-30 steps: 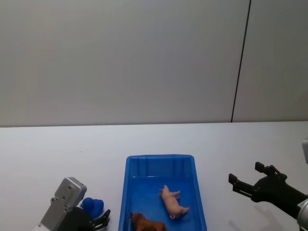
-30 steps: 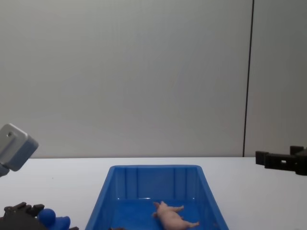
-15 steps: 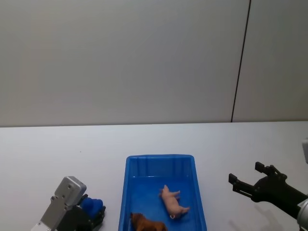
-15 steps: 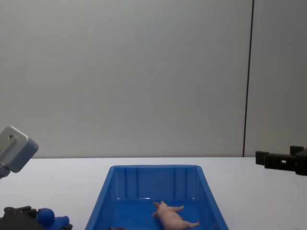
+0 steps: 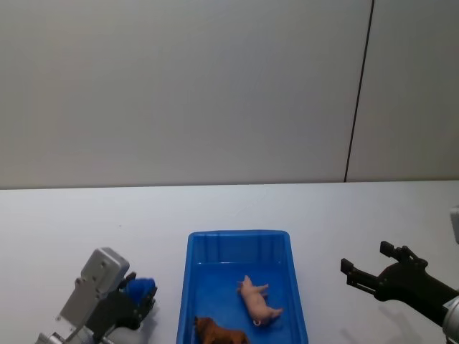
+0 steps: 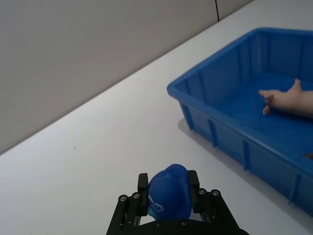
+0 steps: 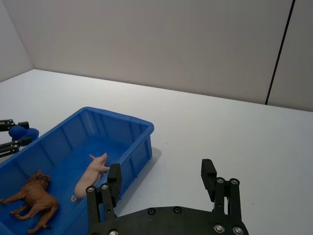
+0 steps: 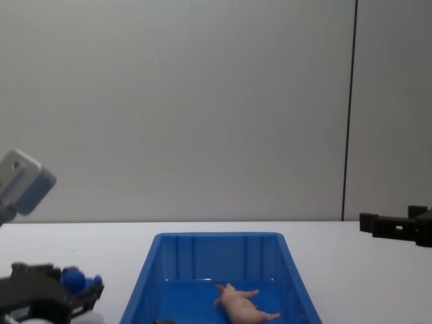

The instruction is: Pick up the two dolls from the table and place them into the box.

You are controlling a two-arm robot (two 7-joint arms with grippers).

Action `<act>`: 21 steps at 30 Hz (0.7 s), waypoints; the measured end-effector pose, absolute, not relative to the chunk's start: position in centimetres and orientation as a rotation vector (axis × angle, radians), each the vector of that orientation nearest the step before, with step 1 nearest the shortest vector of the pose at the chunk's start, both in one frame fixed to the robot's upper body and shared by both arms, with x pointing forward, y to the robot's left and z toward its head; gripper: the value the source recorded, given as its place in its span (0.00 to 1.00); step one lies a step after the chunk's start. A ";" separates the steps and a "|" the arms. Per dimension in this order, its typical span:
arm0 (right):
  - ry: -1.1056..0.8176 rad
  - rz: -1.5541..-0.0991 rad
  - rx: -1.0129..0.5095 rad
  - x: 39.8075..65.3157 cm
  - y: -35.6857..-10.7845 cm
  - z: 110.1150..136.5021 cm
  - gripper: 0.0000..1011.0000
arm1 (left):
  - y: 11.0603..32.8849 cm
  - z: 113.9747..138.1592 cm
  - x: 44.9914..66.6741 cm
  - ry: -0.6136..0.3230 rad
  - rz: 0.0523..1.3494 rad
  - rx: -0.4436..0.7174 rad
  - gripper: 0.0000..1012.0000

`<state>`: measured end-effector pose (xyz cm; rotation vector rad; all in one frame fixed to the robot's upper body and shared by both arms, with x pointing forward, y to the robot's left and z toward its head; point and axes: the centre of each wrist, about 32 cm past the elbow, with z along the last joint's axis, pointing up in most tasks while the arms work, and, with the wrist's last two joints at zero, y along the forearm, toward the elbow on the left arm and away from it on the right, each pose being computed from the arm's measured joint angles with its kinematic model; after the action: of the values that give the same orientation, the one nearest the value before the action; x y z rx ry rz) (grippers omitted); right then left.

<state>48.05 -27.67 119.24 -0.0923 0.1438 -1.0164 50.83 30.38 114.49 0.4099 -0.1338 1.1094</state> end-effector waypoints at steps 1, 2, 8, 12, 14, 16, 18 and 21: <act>0.144 -1.016 -0.092 48.0 -27.7 119.2 0.99 | 30.3 114.7 50.9 -0.141 1.109 0.405 0.47; 0.144 -1.016 -0.092 48.0 -27.7 119.2 0.99 | 30.2 114.9 50.9 -0.149 1.108 0.400 0.46; 0.144 -1.017 -0.092 48.0 -27.7 119.2 0.99 | 29.3 116.9 51.4 -0.216 1.093 0.351 0.42; 0.144 -1.017 -0.092 48.0 -27.7 119.2 0.99 | 28.4 118.2 51.8 -0.255 1.069 0.317 0.40; 0.144 -1.017 -0.092 48.0 -27.7 119.2 0.99 | 28.0 118.6 51.9 -0.266 1.056 0.304 0.39; 0.144 -1.017 -0.092 48.0 -27.7 119.2 0.99 | 27.3 119.2 52.2 -0.282 1.032 0.283 0.37; 0.144 -1.017 -0.092 48.0 -27.7 119.2 0.99 | 26.4 119.6 52.4 -0.296 1.006 0.263 0.36; 0.144 -1.016 -0.092 48.0 -27.7 119.2 0.99 | 25.3 120.0 52.7 -0.305 0.973 0.238 0.35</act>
<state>48.05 -27.67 119.24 -0.0923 0.1438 -1.0165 52.67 25.27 120.02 0.2380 -0.3050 0.9734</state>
